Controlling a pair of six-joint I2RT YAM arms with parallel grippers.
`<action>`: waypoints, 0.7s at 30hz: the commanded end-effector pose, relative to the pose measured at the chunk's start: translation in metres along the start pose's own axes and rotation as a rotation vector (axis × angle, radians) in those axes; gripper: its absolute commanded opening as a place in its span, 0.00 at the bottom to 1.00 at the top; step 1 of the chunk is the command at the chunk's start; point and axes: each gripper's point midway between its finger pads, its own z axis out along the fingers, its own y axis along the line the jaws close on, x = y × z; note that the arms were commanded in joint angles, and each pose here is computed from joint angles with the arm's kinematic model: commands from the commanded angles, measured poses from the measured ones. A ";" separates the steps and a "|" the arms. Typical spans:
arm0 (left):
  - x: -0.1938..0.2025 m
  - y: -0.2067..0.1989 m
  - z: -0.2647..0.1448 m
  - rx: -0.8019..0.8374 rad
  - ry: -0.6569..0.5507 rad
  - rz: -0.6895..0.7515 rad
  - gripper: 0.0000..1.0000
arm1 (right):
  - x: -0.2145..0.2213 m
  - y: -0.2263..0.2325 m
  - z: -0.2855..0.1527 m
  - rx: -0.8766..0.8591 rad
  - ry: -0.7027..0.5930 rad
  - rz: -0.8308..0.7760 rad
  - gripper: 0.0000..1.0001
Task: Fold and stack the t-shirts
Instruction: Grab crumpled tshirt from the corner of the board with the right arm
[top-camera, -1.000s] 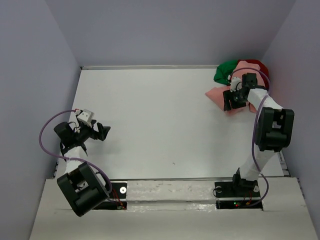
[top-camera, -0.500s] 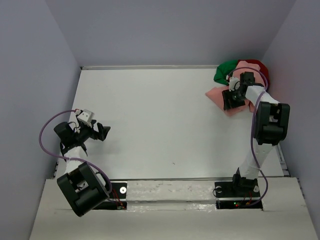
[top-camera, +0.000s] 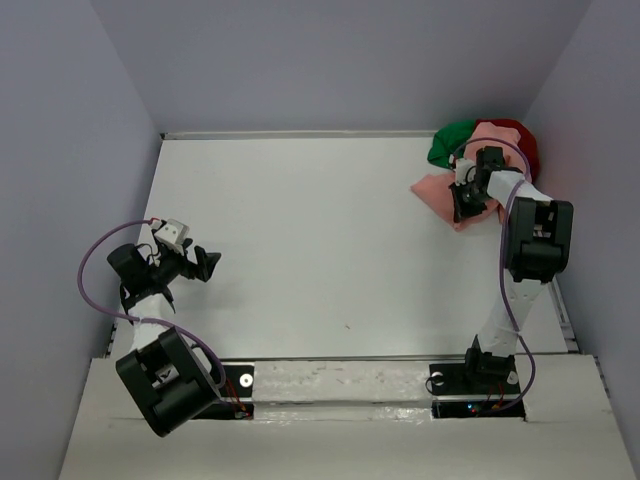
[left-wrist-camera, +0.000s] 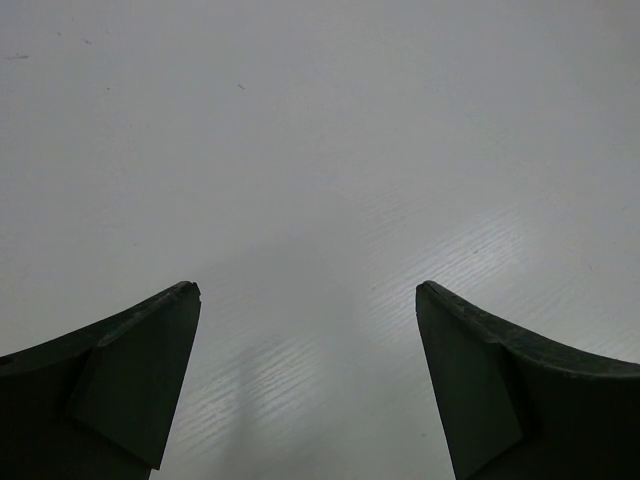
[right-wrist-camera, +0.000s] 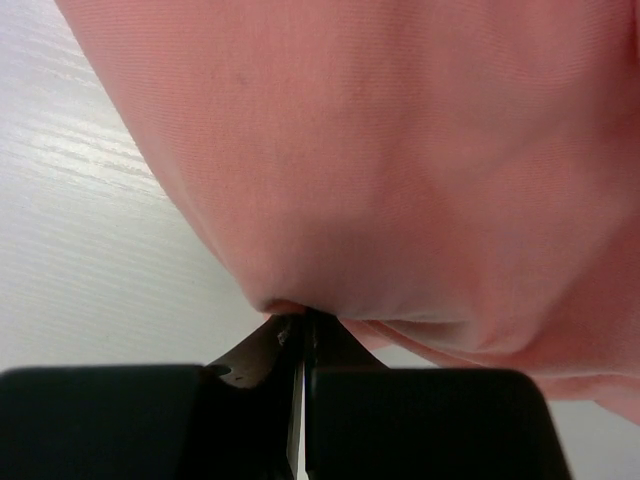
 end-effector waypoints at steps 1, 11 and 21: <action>-0.015 -0.002 0.000 0.021 -0.033 0.058 0.99 | -0.005 0.003 -0.009 -0.019 -0.019 -0.010 0.00; -0.016 -0.004 -0.001 0.019 -0.041 0.073 0.99 | -0.049 0.059 -0.093 -0.142 -0.189 -0.097 0.00; -0.016 -0.003 0.000 0.020 -0.039 0.069 0.99 | -0.085 0.188 -0.177 -0.436 -0.321 -0.302 0.00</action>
